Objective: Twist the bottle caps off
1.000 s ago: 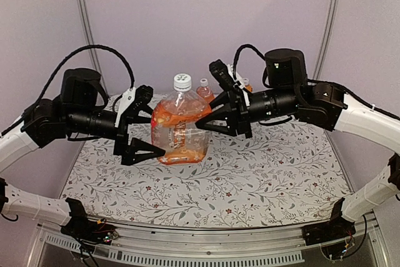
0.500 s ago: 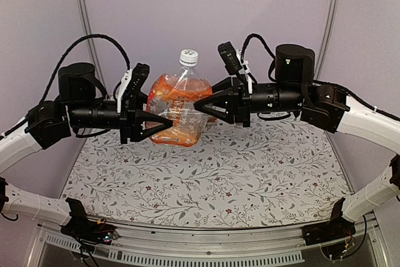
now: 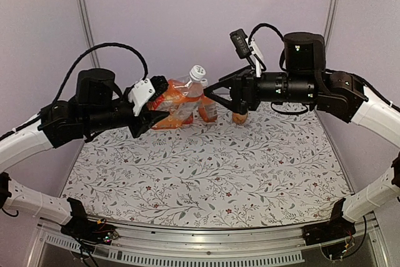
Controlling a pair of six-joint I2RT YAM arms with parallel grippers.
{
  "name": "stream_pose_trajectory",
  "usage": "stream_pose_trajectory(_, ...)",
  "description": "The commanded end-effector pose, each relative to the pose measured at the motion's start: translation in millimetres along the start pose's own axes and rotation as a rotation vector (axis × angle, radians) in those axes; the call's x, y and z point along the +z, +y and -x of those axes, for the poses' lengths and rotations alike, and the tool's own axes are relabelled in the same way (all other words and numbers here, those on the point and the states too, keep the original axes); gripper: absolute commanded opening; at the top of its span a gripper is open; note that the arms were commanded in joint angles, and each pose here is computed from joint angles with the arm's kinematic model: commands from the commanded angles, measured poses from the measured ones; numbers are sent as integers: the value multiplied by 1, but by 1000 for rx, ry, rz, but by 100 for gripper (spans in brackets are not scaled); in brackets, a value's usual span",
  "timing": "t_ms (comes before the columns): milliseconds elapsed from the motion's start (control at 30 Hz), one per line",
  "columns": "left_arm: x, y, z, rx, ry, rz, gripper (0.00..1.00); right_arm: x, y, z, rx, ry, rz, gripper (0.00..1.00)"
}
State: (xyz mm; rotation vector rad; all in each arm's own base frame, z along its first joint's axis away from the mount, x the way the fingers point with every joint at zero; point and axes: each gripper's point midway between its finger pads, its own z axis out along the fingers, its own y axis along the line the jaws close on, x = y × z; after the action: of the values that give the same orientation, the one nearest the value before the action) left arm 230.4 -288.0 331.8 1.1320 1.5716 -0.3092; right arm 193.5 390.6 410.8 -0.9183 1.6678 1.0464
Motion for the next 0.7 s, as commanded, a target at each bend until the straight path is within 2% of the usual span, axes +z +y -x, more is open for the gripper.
stream_pose_trajectory(0, 8, 27, -23, 271, 153, 216, 29, -7, -43, -11, 226, 108, -291, 81)
stream_pose_trajectory(133, 10, 18, -22, 331, 155, 201, 29, 9, -45, -18, 327, 190, -309, 77)
stream_pose_trajectory(233, 11, 12, -22, 354, 153, 188, 29, 21, -47, -23, 348, 218, -314, 68)
stream_pose_trajectory(667, 14, -2, -20, 367, 135, 137, 28, 30, -27, -22, 331, 252, -181, 0)
